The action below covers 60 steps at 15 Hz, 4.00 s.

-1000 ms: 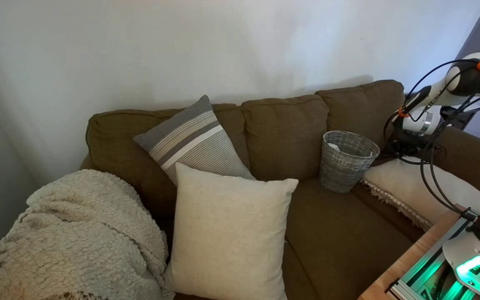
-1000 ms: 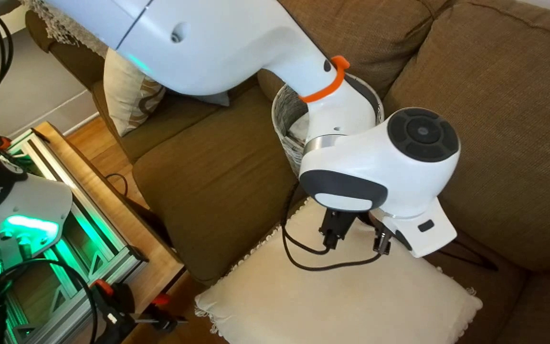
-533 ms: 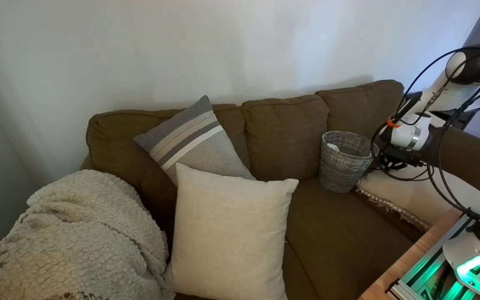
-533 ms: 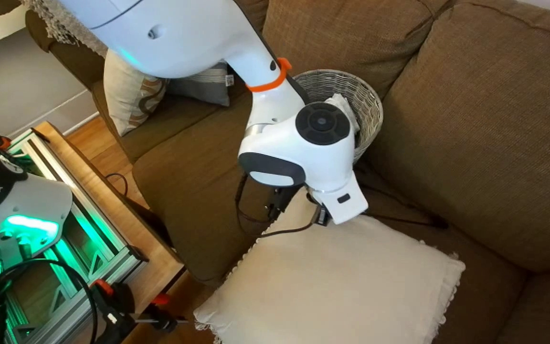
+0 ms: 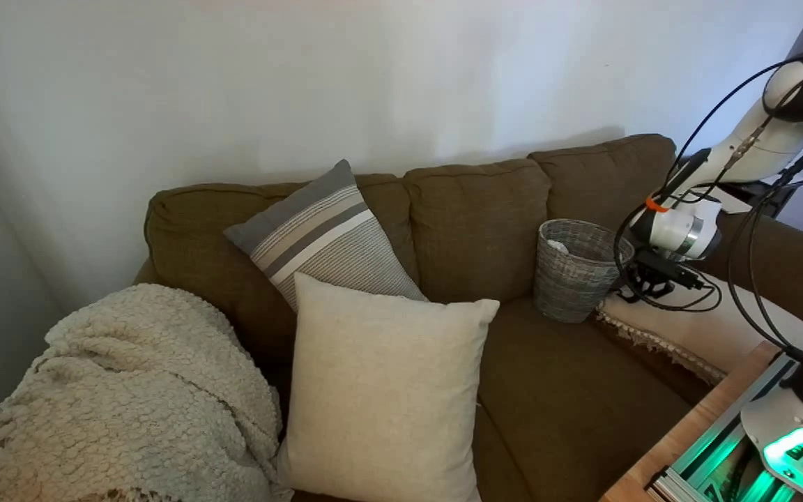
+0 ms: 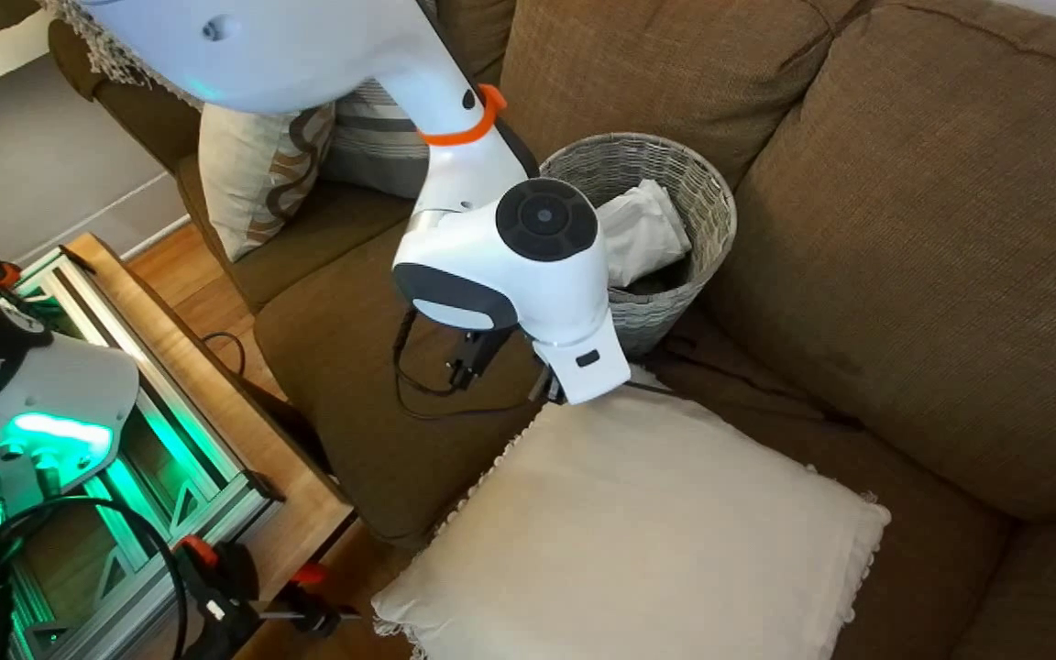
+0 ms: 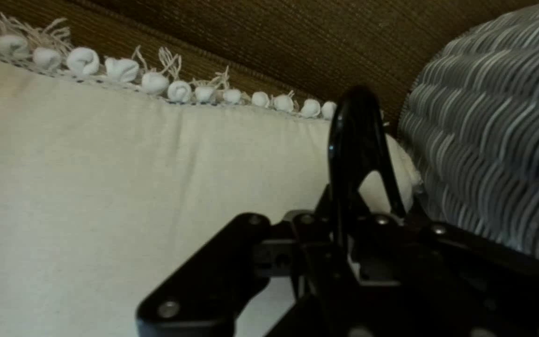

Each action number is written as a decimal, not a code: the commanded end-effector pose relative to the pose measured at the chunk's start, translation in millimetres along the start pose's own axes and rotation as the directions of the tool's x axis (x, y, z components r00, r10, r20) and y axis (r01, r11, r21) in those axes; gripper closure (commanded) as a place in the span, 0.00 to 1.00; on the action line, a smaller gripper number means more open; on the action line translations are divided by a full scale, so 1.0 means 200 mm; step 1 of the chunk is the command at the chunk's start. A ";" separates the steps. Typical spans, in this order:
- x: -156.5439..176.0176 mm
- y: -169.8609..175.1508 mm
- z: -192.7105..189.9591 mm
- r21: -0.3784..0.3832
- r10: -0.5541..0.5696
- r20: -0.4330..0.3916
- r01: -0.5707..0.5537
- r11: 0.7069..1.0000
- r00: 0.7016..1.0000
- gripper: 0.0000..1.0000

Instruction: Put the hanger in the basket

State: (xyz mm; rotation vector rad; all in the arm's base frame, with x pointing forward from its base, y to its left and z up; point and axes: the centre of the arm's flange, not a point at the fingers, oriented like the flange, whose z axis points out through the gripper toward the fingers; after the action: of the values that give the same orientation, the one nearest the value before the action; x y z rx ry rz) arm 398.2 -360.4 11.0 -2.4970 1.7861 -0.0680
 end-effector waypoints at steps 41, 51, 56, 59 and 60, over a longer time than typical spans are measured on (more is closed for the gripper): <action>-0.99 0.74 -1.98 0.465 -0.234 -0.621 0.592 0.659 0.748 0.98; -0.89 0.78 -1.91 0.315 -0.320 -0.666 0.643 0.698 0.674 0.98; -0.86 0.58 -1.98 0.433 -0.438 -0.481 0.640 0.634 0.759 0.98; -0.78 0.48 -2.15 0.503 -0.481 -0.362 0.601 0.621 0.799 0.98; -0.74 0.46 -2.19 0.519 -0.472 -0.338 0.580 0.628 0.814 0.98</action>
State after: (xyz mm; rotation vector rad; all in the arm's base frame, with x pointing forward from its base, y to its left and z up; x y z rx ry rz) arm 202.8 -231.0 383.5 -2.5006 0.7452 -0.9055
